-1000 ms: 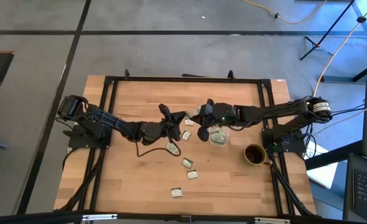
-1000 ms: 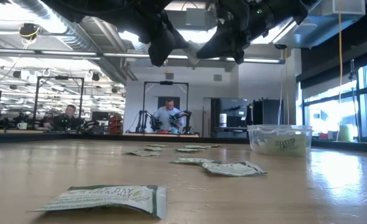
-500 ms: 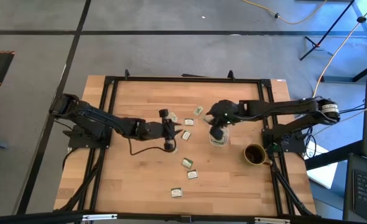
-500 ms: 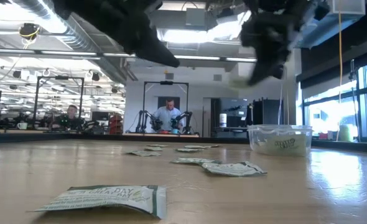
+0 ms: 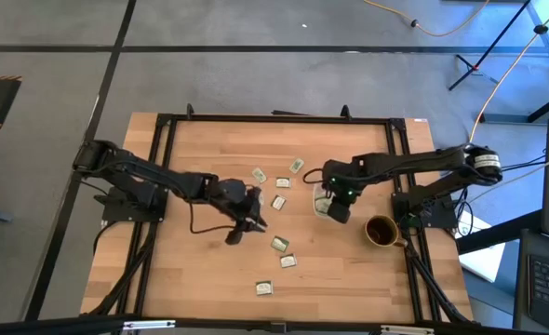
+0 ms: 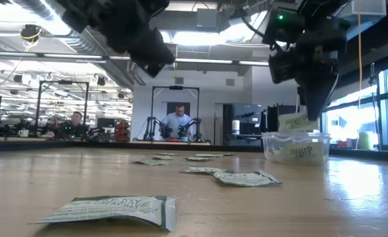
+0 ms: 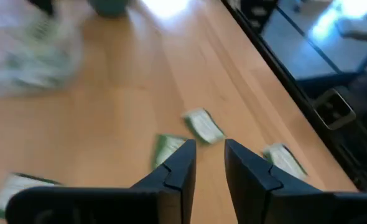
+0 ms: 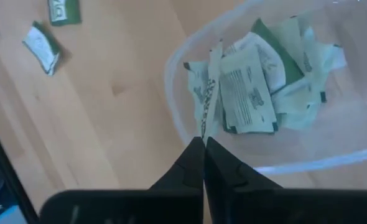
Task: Pick and place items into bin
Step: Put the stevia packet into the transparent bin, then put the truvia packet into the transparent bin
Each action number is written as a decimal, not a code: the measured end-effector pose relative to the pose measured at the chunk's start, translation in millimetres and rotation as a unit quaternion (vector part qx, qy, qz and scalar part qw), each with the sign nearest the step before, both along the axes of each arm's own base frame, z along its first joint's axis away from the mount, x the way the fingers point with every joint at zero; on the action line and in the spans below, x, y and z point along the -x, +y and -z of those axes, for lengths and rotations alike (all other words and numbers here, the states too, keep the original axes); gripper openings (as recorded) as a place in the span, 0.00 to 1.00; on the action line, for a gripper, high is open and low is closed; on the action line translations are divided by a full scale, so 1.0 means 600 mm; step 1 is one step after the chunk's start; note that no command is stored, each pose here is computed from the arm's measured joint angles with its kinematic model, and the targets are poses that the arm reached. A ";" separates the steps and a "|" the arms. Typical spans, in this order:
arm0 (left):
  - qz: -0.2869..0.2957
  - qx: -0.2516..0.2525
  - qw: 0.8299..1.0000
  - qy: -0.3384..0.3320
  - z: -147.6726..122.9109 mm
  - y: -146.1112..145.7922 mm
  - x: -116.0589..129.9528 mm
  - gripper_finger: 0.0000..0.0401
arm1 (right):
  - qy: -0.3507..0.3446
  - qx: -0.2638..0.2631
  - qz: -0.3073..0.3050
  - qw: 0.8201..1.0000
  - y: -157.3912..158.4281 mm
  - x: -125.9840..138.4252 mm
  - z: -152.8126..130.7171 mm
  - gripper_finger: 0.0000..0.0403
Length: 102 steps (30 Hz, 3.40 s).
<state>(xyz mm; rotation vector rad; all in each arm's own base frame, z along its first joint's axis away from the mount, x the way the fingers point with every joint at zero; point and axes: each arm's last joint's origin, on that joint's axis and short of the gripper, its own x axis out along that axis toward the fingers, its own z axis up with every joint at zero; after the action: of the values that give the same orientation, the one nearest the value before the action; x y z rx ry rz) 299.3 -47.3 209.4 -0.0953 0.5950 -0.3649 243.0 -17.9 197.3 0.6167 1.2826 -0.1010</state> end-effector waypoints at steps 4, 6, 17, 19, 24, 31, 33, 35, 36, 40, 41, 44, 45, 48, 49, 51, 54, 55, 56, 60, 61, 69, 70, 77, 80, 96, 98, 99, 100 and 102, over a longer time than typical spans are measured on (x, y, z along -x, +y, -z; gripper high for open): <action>0.014 0.014 0.999 0.035 0.026 -0.021 -0.005 0.23 | 0.005 0.016 0.006 1.000 -0.003 -0.009 0.011 0.03; 0.012 0.020 0.998 0.051 0.037 -0.028 -0.007 0.25 | 0.009 0.022 0.008 1.000 -0.003 -0.010 0.015 0.03; 0.089 0.005 0.996 0.018 0.041 -0.105 0.003 0.28 | 0.037 0.084 0.052 0.994 -0.010 -0.006 0.019 0.04; 0.087 0.004 0.996 0.019 0.036 -0.117 0.004 0.28 | 0.037 0.085 0.052 0.994 -0.010 -0.006 0.019 0.04; 0.074 -0.007 0.996 0.051 0.037 -0.139 -0.010 0.28 | 0.036 0.088 0.047 0.994 -0.010 -0.006 0.019 0.06; 0.080 -0.017 0.993 0.083 0.063 -0.156 -0.033 0.28 | 0.031 0.090 0.040 0.995 -0.010 -0.007 0.018 0.14; 0.079 -0.018 0.993 0.083 0.065 -0.158 -0.038 0.28 | 0.031 0.091 0.040 0.995 -0.010 -0.007 0.019 0.17; 0.080 -0.023 0.993 0.085 0.064 -0.161 -0.039 0.28 | 0.031 0.096 0.042 0.994 -0.011 -0.007 0.019 0.21; 0.079 -0.028 0.993 0.082 0.062 -0.162 -0.040 0.28 | 0.032 0.108 0.045 0.993 -0.012 -0.008 0.018 0.23; 0.081 -0.050 0.994 0.061 0.049 -0.169 -0.044 0.28 | 0.039 0.183 0.067 0.980 -0.020 -0.007 0.018 0.28; 0.084 -0.052 0.994 0.053 0.044 -0.171 -0.046 0.28 | 0.039 0.195 0.070 0.977 -0.021 -0.007 0.018 0.29; 0.088 -0.052 0.994 0.046 0.038 -0.174 -0.047 0.28 | 0.034 0.203 0.073 0.976 -0.022 -0.008 0.017 0.30; 0.090 -0.052 0.994 0.046 0.038 -0.176 -0.047 0.28 | 0.031 0.203 0.074 0.976 -0.022 -0.009 0.017 0.30; 0.096 -0.053 0.993 0.045 0.037 -0.184 -0.044 0.28 | 0.025 0.203 0.075 0.976 -0.022 -0.011 0.016 0.30; 0.098 -0.055 0.993 0.044 0.037 -0.187 -0.042 0.28 | 0.025 0.203 0.075 0.976 -0.022 -0.011 0.016 0.30; 0.095 -0.063 0.993 0.040 0.037 -0.194 -0.039 0.28 | 0.025 0.203 0.075 0.976 -0.022 -0.011 0.016 0.30; 0.099 -0.071 0.992 0.026 0.035 -0.206 -0.035 0.28 | 0.025 0.203 0.075 0.976 -0.022 -0.011 0.016 0.30; 0.100 -0.075 0.992 0.021 0.035 -0.210 -0.034 0.28 | 0.025 0.203 0.075 0.976 -0.022 -0.011 0.016 0.30; 0.097 -0.079 0.992 0.018 0.038 -0.214 -0.034 0.28 | 0.025 0.203 0.075 0.976 -0.022 -0.011 0.016 0.30; 0.098 -0.094 0.990 0.034 0.066 -0.227 -0.036 0.28 | 0.024 0.203 0.076 0.976 -0.022 -0.011 0.016 0.30; 0.100 -0.095 0.990 0.039 0.073 -0.229 -0.040 0.28 | 0.023 0.203 0.076 0.976 -0.022 -0.011 0.016 0.30; 0.145 -0.121 0.980 0.068 0.109 -0.252 -0.074 0.28 | 0.012 0.199 0.091 0.976 -0.023 -0.015 0.015 0.30; 0.146 -0.121 0.979 0.069 0.110 -0.254 -0.077 0.28 | 0.013 0.199 0.091 0.976 -0.023 -0.015 0.015 0.30; 0.137 -0.144 0.978 0.064 0.114 -0.247 -0.083 0.20 | 0.013 0.195 0.101 0.975 -0.023 -0.015 0.015 0.30; 0.134 -0.155 0.977 0.061 0.117 -0.246 -0.084 0.19 | 0.013 0.195 0.102 0.975 -0.023 -0.015 0.015 0.30; 0.127 -0.149 0.976 0.095 0.169 -0.244 -0.095 0.15 | 0.012 0.195 0.101 0.975 -0.022 -0.015 0.014 0.30; 0.127 -0.149 0.976 0.097 0.170 -0.243 -0.095 0.12 | 0.012 0.195 0.100 0.976 -0.022 -0.015 0.014 0.30; 0.127 -0.150 0.976 0.098 0.170 -0.243 -0.095 0.10 | 0.012 0.195 0.100 0.976 -0.022 -0.015 0.014 0.30; 0.127 -0.150 0.976 0.099 0.171 -0.243 -0.094 0.09 | 0.012 0.195 0.100 0.976 -0.022 -0.015 0.014 0.30; 0.126 -0.152 0.975 0.100 0.171 -0.243 -0.094 0.06 | 0.012 0.195 0.100 0.976 -0.022 -0.015 0.014 0.30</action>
<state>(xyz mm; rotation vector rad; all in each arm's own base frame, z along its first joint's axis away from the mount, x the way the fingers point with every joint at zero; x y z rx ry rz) 355.8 -192.9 106.5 0.2415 0.8602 -0.5095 252.1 -30.9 188.8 0.4033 1.1784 -0.5169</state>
